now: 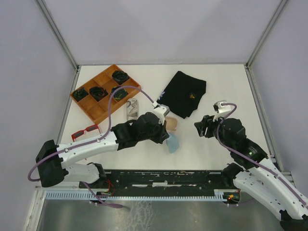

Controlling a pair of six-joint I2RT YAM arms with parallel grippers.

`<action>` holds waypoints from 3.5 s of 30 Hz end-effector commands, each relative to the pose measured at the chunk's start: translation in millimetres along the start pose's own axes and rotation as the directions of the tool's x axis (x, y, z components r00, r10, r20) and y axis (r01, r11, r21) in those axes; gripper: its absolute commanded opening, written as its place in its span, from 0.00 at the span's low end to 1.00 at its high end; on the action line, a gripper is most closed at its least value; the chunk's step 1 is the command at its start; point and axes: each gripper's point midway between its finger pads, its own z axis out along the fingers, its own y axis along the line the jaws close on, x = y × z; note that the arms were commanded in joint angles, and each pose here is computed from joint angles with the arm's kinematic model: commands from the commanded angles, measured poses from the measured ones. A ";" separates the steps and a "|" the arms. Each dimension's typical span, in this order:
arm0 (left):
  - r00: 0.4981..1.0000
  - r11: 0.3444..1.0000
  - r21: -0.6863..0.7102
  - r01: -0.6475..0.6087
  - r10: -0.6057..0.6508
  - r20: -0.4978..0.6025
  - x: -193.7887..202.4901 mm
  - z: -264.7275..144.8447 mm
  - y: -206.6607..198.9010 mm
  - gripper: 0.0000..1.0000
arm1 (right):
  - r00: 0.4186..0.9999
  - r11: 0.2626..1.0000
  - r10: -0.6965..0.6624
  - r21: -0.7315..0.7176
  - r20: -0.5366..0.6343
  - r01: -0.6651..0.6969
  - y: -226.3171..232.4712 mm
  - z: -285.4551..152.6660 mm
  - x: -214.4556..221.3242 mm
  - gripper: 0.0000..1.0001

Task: Organize the sunglasses
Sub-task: Place the glasses cleaning cloth at the center of the board, then adjust the glasses cleaning cloth at the center of the board.

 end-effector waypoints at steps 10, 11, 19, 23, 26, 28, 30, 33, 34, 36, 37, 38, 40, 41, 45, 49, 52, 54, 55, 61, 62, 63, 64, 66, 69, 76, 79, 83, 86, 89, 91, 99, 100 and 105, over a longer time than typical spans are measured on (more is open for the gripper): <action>0.990 0.989 -0.069 0.134 -0.136 -0.025 100.8 27.2 56.7 0.03 | 1.000 0.999 -0.004 -0.047 -0.030 0.003 13.3 12.6 -4.3 0.61; 0.989 0.986 -0.085 0.142 -0.144 -0.016 101.0 25.8 60.3 0.03 | 0.999 0.999 -0.005 -0.046 -0.039 0.004 13.1 14.1 -2.3 0.61; 0.984 0.968 -0.181 0.176 -0.175 0.021 108.3 19.2 83.0 0.03 | 0.974 0.993 -0.002 -0.117 -0.227 -0.025 28.5 29.7 38.4 0.60; 0.985 0.970 -0.180 0.163 -0.171 -0.025 122.8 22.0 85.1 0.03 | 0.933 0.981 -0.013 -0.184 -0.359 -0.057 41.9 34.8 66.8 0.56; 0.983 0.972 -0.166 0.164 -0.175 -0.058 133.9 24.8 84.2 0.03 | 0.903 0.976 -0.022 -0.207 -0.430 -0.075 46.4 37.1 85.1 0.54; 0.981 0.971 -0.177 0.162 -0.178 -0.079 141.0 24.9 87.2 0.03 | 0.880 0.971 -0.037 -0.226 -0.473 -0.080 49.7 38.7 95.6 0.53; 0.979 0.966 -0.193 0.172 -0.190 -0.080 146.2 23.5 91.6 0.03 | 0.855 0.966 -0.055 -0.244 -0.515 -0.085 54.2 40.0 106.6 0.52; 0.975 0.961 -0.208 0.184 -0.205 -0.085 153.3 22.2 96.2 0.03 | 0.832 0.970 -0.071 -0.232 -0.550 -0.070 57.0 43.9 118.9 0.52; 0.973 0.960 -0.207 0.187 -0.210 -0.092 156.0 22.5 96.2 0.03 | 0.833 0.972 -0.070 -0.224 -0.549 -0.066 57.9 45.4 121.4 0.52; 0.970 0.959 -0.210 0.192 -0.218 -0.109 162.7 23.0 97.3 0.03 | 0.832 0.977 -0.062 -0.204 -0.552 -0.062 59.5 49.0 126.4 0.52; 0.968 0.958 -0.210 0.193 -0.221 -0.116 165.2 23.5 97.5 0.04 | 0.830 0.980 -0.060 -0.190 -0.555 -0.057 59.6 50.6 129.3 0.52; 0.967 0.959 -0.210 0.192 -0.221 -0.125 167.8 23.5 97.7 0.07 | 0.828 0.984 -0.059 -0.174 -0.558 -0.047 59.6 52.3 132.2 0.52; 0.967 0.960 -0.207 0.191 -0.221 -0.129 168.1 22.9 96.7 0.16 | 0.829 0.991 -0.047 -0.128 -0.558 -0.029 57.6 55.1 136.7 0.52; 0.967 0.960 -0.204 0.192 -0.220 -0.125 166.2 22.0 95.8 0.23 | 0.835 0.995 -0.033 -0.096 -0.550 -0.024 55.5 56.5 137.5 0.52; 0.977 0.962 -0.194 0.191 -0.205 -0.055 137.8 14.0 89.4 0.48 | 0.867 0.996 0.082 0.055 -0.492 -0.063 41.5 58.6 135.5 0.52; 0.985 0.964 -0.206 0.171 -0.175 0.000 109.5 5.8 84.9 0.62 | 0.875 0.983 0.181 0.108 -0.448 -0.148 42.7 57.7 133.8 0.51; 0.986 0.951 -0.260 0.168 -0.164 0.039 94.9 4.5 91.9 0.67 | 0.871 0.975 0.219 0.137 -0.440 -0.176 43.7 58.0 136.6 0.50; 0.985 0.940 -0.294 0.171 -0.162 0.054 87.7 6.9 99.6 0.67 | 0.865 0.971 0.232 0.155 -0.444 -0.181 43.0 58.4 139.3 0.50; 0.985 0.938 -0.299 0.173 -0.163 0.058 85.2 8.8 102.0 0.67 | 0.862 0.970 0.237 0.158 -0.448 -0.184 43.7 59.0 140.5 0.50; 0.983 0.951 -0.251 0.179 -0.165 0.075 82.5 13.6 100.6 0.64 | 0.847 0.973 0.229 0.131 -0.480 -0.189 54.2 63.8 144.0 0.50; 0.983 0.949 -0.259 0.182 -0.168 0.077 83.9 13.7 103.7 0.64 | 0.845 0.973 0.228 0.129 -0.483 -0.189 55.4 64.3 144.1 0.50; 0.982 0.945 -0.271 0.186 -0.171 0.076 86.2 15.1 108.5 0.64 | 0.844 0.973 0.229 0.131 -0.485 -0.189 56.1 65.2 144.1 0.50; 0.982 0.944 -0.274 0.186 -0.172 0.074 86.1 17.2 111.6 0.64 | 0.840 0.973 0.230 0.133 -0.491 -0.188 56.8 66.1 145.7 0.50; 0.981 0.940 -0.283 0.193 -0.179 0.076 82.4 22.2 117.9 0.64 | 0.832 0.974 0.227 0.132 -0.506 -0.185 60.2 67.6 147.9 0.49; 0.977 0.940 -0.272 0.208 -0.187 0.102 71.5 30.4 122.6 0.60 | 0.824 0.976 0.219 0.133 -0.522 -0.176 65.7 69.6 152.2 0.47; 0.982 0.953 -0.244 0.179 -0.159 0.101 63.3 49.7 124.9 0.57 | 0.807 0.983 0.162 0.164 -0.568 -0.083 67.3 72.3 166.6 0.46; 0.985 0.955 -0.247 0.167 -0.151 0.083 67.7 55.8 126.8 0.56 | 0.804 0.983 0.133 0.184 -0.579 -0.031 63.4 74.2 169.7 0.45; 0.985 0.958 -0.233 0.165 -0.150 0.081 68.7 57.6 124.8 0.55 | 0.793 0.981 0.099 0.191 -0.601 0.022 63.3 75.7 175.9 0.44; 0.986 0.957 -0.241 0.159 -0.142 0.084 68.5 56.4 127.1 0.55 | 0.785 0.979 0.079 0.198 -0.615 0.057 62.1 75.9 180.5 0.44; 0.987 0.958 -0.243 0.153 -0.137 0.082 68.8 55.5 128.8 0.54 | 0.776 0.974 0.064 0.207 -0.628 0.088 59.9 76.0 184.3 0.41; 0.987 0.958 -0.242 0.153 -0.136 0.084 68.2 55.0 129.0 0.53 | 0.768 0.973 0.058 0.209 -0.638 0.101 58.8 75.2 187.4 0.38; 0.985 0.959 -0.234 0.161 -0.143 0.093 68.5 53.3 129.4 0.53 | 0.741 0.965 0.045 0.222 -0.670 0.143 53.4 72.7 199.0 0.34; 0.985 0.959 -0.234 0.161 -0.143 0.094 68.9 52.9 129.5 0.52 | 0.741 0.964 0.044 0.222 -0.670 0.144 53.3 73.3 199.1 0.34; 0.983 0.958 -0.231 0.172 -0.153 0.100 69.2 50.3 131.2 0.52 | 0.735 0.964 0.035 0.218 -0.677 0.155 53.0 74.8 201.8 0.27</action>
